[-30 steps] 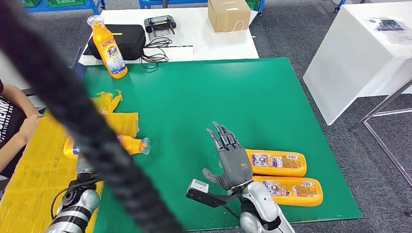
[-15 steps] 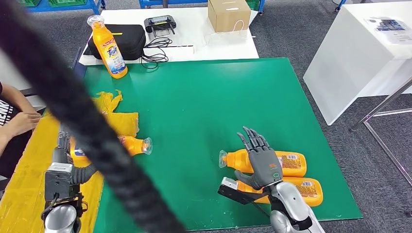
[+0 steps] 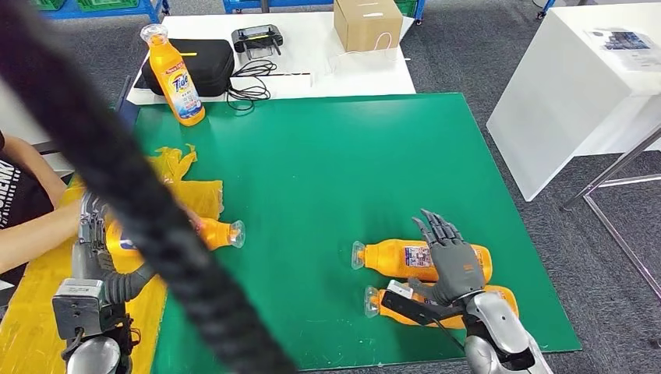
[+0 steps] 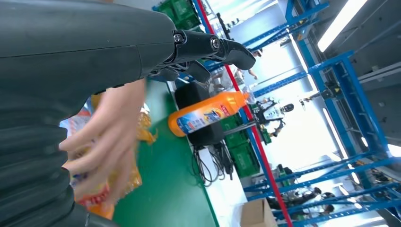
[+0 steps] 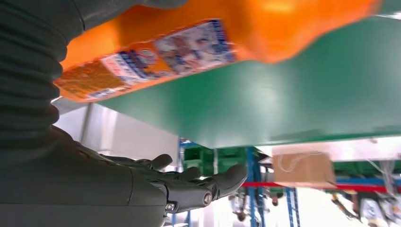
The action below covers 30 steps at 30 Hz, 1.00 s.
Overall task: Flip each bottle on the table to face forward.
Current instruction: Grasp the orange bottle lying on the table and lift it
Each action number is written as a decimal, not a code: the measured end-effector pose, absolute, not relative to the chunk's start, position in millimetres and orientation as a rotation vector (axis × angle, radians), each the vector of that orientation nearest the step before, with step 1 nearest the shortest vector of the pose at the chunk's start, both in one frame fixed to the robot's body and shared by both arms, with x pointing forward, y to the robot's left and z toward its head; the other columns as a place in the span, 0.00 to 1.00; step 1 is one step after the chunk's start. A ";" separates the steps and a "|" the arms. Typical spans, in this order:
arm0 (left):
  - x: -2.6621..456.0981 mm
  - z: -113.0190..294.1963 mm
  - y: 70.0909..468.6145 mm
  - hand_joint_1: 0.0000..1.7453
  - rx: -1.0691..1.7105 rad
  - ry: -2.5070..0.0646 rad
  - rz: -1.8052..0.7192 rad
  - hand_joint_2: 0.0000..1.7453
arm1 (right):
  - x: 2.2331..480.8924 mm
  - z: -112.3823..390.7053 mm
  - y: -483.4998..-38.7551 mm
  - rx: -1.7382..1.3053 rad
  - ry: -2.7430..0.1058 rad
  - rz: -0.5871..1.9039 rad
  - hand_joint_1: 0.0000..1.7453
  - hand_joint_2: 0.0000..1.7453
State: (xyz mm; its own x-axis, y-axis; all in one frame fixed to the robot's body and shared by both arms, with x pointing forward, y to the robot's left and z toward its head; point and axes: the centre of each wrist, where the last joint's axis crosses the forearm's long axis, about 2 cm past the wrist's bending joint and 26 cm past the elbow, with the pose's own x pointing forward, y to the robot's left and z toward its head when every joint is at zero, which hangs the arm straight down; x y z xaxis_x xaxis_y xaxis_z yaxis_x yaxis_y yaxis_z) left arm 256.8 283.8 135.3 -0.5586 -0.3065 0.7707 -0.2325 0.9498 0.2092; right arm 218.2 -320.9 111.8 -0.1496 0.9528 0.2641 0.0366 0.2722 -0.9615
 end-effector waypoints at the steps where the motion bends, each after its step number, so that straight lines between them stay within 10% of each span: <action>1: 257.0 135.6 282.2 0.00 0.371 -2.188 -0.102 1.00 | 218.5 110.9 -324.0 -0.982 -1.457 1.079 0.00 1.00; 30: 253.0 135.3 258.5 0.00 0.187 -2.201 -0.064 1.00 | 234.1 81.1 -359.2 -0.989 -1.146 1.176 0.10 1.00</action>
